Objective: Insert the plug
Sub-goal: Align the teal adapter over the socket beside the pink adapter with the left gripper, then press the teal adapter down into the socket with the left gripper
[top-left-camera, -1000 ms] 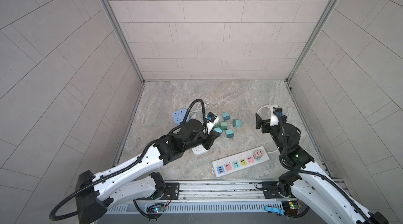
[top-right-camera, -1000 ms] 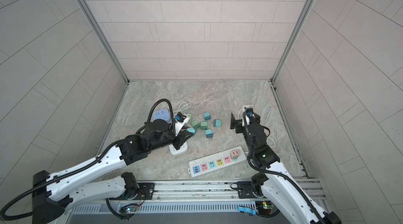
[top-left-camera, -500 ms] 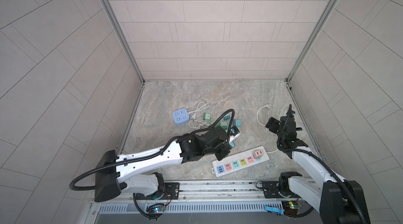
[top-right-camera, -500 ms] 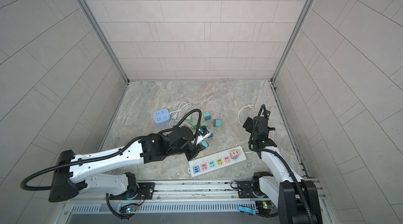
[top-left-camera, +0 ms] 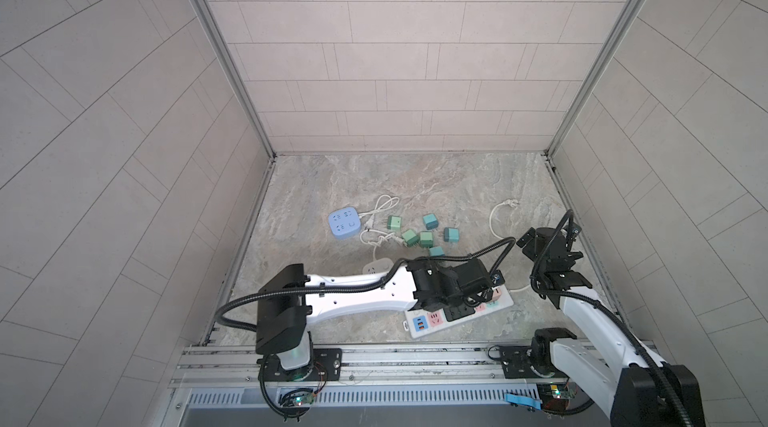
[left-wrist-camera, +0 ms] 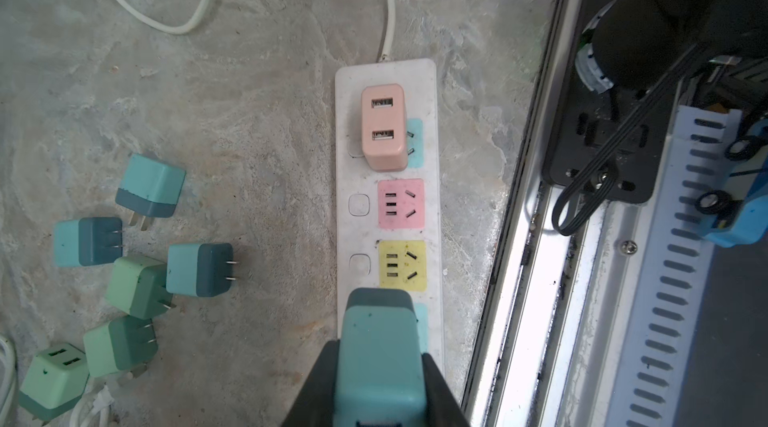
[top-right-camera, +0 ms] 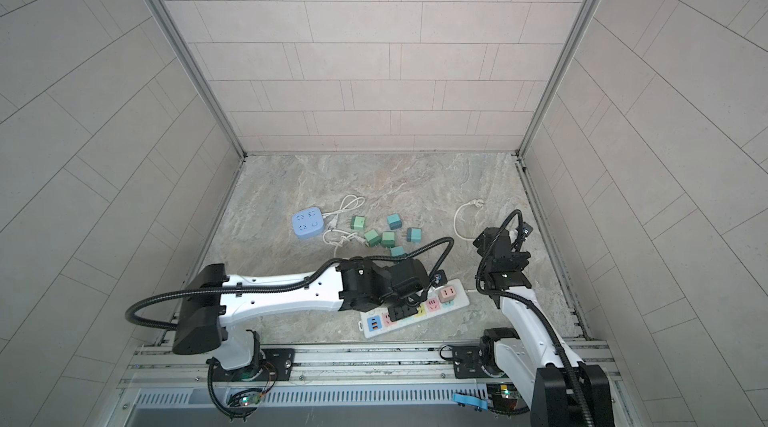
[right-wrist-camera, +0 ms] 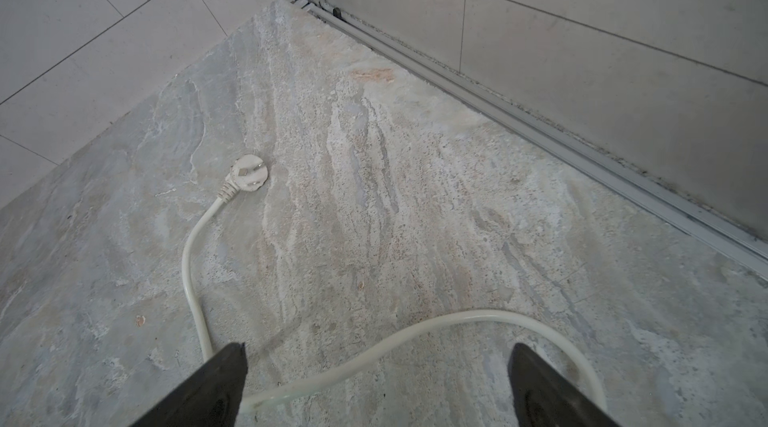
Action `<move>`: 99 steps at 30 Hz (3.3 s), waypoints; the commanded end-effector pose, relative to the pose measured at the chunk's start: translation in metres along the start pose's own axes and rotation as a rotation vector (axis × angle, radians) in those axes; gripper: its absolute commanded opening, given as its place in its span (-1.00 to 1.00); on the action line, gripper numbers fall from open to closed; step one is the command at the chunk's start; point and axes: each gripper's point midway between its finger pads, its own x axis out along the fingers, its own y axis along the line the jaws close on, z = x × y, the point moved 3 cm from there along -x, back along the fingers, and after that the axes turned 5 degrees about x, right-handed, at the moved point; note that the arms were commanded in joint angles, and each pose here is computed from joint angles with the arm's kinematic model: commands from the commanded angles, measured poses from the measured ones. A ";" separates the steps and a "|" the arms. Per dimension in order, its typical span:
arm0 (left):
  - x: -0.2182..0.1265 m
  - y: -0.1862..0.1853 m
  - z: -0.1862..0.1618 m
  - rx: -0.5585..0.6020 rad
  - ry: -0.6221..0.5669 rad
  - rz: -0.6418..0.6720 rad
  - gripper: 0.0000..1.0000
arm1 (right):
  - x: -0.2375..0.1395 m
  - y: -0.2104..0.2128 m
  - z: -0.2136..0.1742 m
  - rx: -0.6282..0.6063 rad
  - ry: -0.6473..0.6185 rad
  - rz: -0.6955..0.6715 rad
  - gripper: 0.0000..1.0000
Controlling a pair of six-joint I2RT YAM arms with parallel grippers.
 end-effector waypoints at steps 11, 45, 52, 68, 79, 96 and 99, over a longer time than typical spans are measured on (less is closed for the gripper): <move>0.020 0.029 0.008 -0.169 0.197 -0.012 -1.00 | 0.011 -0.026 -0.005 0.108 0.042 -0.069 0.99; 0.057 0.021 0.020 -0.199 0.320 -0.129 -1.00 | 0.011 -0.029 -0.005 0.125 0.038 -0.082 0.98; 0.058 0.002 0.026 -0.167 0.315 -0.151 -1.00 | 0.011 -0.028 -0.005 0.124 0.040 -0.083 0.96; 0.079 -0.002 0.028 -0.172 0.312 -0.150 -1.00 | 0.010 -0.030 -0.006 0.127 0.037 -0.082 0.96; 0.091 0.000 0.027 -0.158 0.340 -0.127 -1.00 | 0.009 -0.030 -0.005 0.129 0.033 -0.080 0.97; 0.113 -0.005 0.013 -0.150 0.391 -0.100 -1.00 | 0.008 -0.030 -0.006 0.129 0.033 -0.077 0.97; 0.119 -0.016 0.010 -0.141 0.384 -0.119 -1.00 | 0.007 -0.030 -0.005 0.131 0.030 -0.073 0.97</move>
